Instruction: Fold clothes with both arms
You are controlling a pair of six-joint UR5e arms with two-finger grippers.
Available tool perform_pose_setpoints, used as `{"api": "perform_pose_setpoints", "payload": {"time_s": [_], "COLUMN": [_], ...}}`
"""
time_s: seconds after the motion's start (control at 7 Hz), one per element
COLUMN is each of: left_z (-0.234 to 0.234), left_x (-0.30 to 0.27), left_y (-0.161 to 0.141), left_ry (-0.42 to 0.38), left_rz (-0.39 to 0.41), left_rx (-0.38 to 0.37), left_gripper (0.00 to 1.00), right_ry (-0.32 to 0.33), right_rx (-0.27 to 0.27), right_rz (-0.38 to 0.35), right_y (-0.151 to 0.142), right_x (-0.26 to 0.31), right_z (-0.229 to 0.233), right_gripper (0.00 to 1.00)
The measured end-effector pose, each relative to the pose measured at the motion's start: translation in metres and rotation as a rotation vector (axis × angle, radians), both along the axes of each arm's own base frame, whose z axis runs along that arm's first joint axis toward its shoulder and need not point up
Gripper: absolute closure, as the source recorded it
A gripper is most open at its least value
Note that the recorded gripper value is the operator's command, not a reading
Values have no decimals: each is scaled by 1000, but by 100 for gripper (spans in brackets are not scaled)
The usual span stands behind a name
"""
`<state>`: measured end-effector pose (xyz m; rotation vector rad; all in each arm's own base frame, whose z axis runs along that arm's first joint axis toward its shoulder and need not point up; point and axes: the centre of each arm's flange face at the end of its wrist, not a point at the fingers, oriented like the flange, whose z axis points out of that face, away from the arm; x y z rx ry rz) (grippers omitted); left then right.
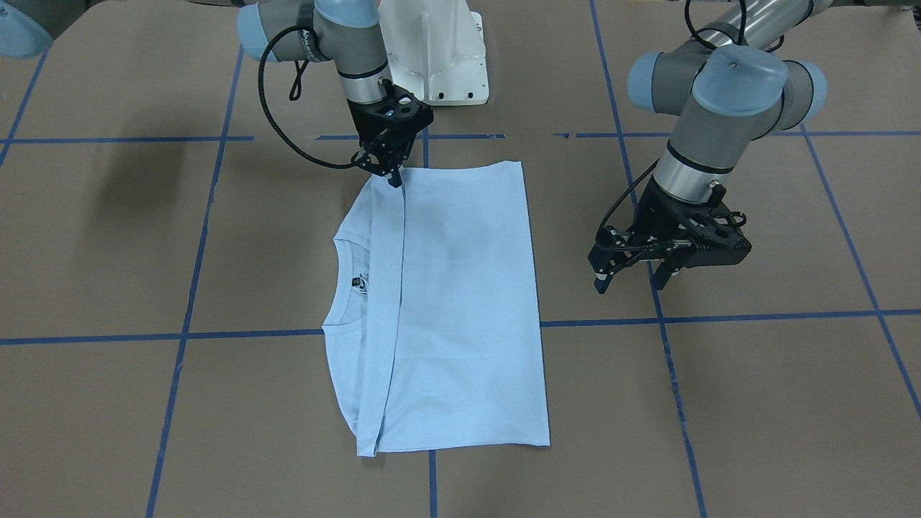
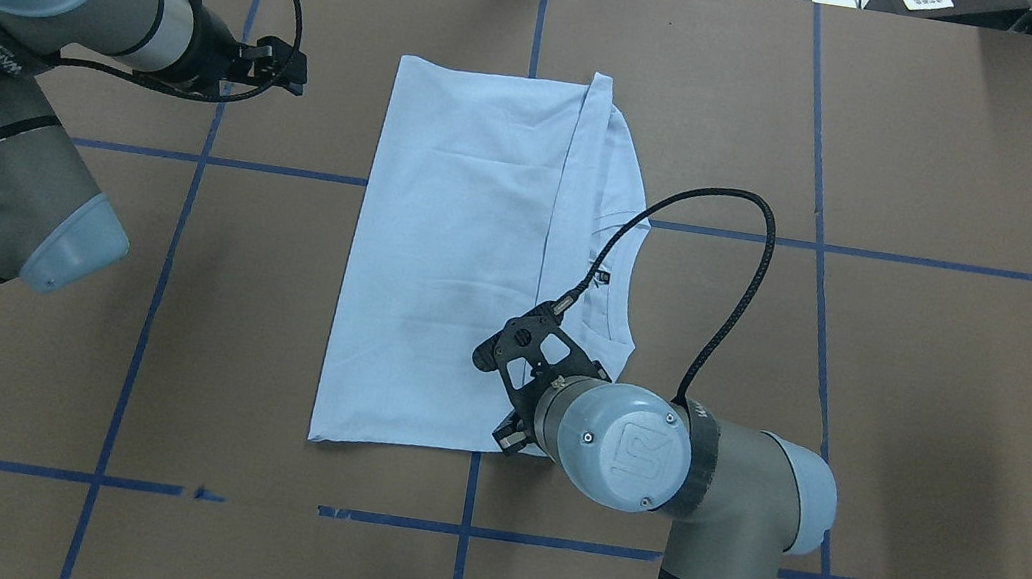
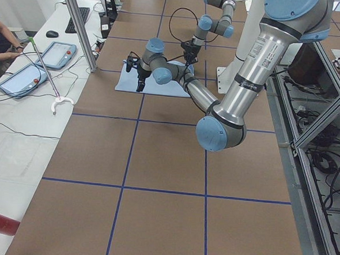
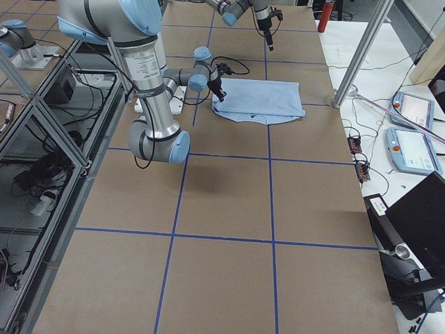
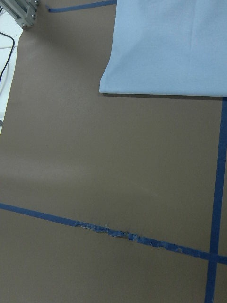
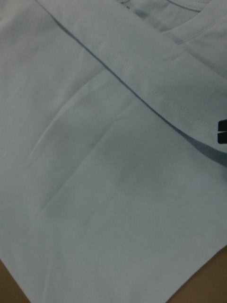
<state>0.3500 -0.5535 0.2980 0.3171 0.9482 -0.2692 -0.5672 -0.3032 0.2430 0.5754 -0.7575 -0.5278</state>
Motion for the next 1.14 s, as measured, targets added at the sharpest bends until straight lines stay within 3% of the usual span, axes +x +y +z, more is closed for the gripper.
{"api": "perform_pose_setpoints", "payload": {"time_s": [0.29, 0.57, 0.71, 0.86, 1.14], "left_z": [-1, 0, 3, 7, 6], "left_x": [1, 2, 3, 5, 7], "left_y": [1, 0, -1, -3, -3], "left_ry": [2, 0, -6, -11, -11], "left_rz": [1, 2, 3, 4, 5], "left_rx": [3, 3, 0, -3, -4], "left_gripper": [0, 0, 0, 0, 0], "right_ry": [-17, -9, -3, -8, -51], "right_rx": [-116, -293, -358, -399, -423], "right_rz": [81, 172, 192, 185, 184], "right_y": [7, 20, 26, 30, 19], "right_x": [28, 62, 74, 81, 89], "right_z": [21, 58, 71, 73, 56], "right_gripper": [100, 100, 45, 0, 0]}}
